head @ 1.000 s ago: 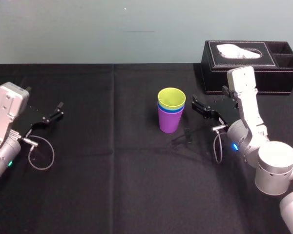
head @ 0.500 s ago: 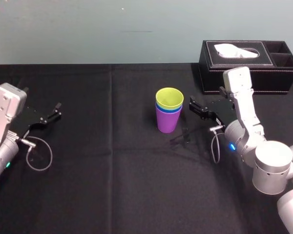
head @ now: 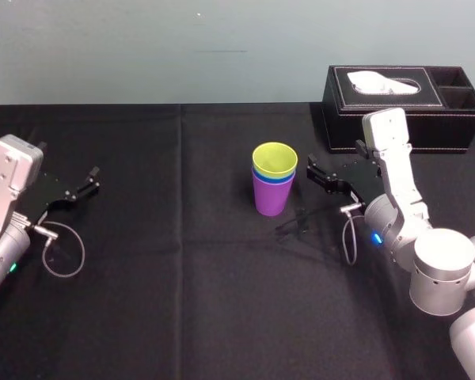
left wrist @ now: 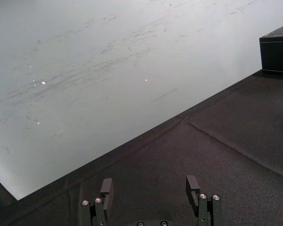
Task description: Stack the three plastic cups sequentially using one hand.
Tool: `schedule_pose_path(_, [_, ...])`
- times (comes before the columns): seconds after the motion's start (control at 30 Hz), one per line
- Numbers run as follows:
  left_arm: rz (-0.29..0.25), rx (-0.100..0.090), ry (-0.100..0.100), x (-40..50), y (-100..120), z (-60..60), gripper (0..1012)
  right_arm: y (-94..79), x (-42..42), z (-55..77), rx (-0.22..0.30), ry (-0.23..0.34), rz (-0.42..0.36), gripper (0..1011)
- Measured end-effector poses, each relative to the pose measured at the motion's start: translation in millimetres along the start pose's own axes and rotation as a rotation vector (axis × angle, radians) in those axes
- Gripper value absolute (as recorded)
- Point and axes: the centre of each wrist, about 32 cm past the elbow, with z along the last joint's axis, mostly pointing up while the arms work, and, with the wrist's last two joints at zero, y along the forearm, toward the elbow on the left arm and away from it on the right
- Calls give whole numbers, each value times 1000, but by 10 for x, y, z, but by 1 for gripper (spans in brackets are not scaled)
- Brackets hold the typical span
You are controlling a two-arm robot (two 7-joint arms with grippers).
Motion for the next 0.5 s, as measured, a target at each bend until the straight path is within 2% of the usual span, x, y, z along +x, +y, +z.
schedule_pose_path(0.5, [0, 0, 0, 0, 0, 0, 1011, 0, 0, 1, 1, 1, 1, 1003])
